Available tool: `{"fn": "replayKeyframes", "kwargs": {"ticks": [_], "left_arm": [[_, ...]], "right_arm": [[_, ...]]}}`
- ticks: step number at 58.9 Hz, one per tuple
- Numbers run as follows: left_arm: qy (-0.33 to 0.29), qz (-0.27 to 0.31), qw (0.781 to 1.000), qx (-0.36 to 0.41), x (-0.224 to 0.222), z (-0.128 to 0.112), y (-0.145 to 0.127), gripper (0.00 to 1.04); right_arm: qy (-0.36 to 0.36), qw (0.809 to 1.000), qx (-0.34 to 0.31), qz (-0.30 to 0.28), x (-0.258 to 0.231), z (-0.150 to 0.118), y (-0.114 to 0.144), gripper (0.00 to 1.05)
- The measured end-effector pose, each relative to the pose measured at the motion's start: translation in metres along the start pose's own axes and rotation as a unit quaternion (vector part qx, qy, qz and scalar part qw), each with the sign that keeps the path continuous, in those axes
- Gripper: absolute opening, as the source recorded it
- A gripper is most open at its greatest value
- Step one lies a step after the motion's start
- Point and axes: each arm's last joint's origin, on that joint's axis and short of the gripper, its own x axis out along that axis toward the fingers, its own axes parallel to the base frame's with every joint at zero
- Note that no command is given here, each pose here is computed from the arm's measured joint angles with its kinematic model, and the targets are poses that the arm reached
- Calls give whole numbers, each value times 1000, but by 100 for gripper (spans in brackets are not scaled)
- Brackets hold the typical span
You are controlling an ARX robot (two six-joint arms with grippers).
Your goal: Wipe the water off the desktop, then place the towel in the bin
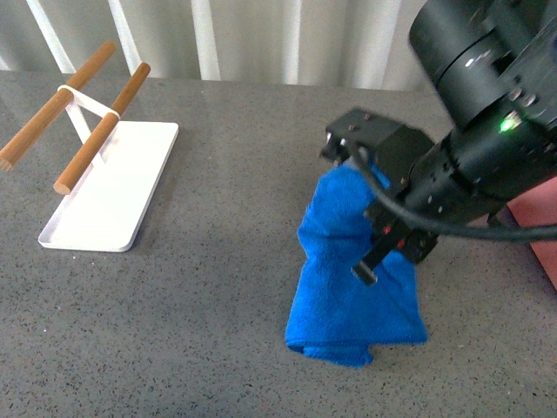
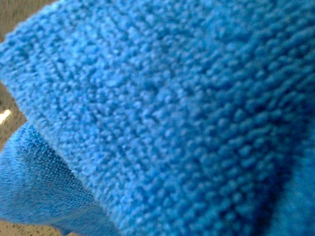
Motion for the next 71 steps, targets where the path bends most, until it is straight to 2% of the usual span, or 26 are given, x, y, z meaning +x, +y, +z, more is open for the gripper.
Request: {"fn": "replayKeyframes", "kwargs": {"ticks": [15,21,28,35,40,45,51,71], "left_arm": [[0,0,1000,0,0,0,0,98],[0,0,1000,0,0,0,0,98],[0,0,1000,0,0,0,0,98],[0,0,1000,0,0,0,0,98],[0,0,1000,0,0,0,0,98],[0,0,1000,0,0,0,0,98],[0,0,1000,0,0,0,0,98],[0,0,1000,0,0,0,0,98]], "right_arm": [[-104,990,28,-91,-73,41,-35,4],[-147,974,68,-156,-116,53,-55,4],[-182,956,106,-203,-143,53,-70,4],[-166,941,145,-258,-165,40,-85,4],[-109,932,181,-296,-178,18,-102,4],[-40,935,218,-277,-185,-12,-118,4],[2,937,241,-254,-188,-37,-131,4],[48,926,291,-237,-171,-70,-168,4]]}}
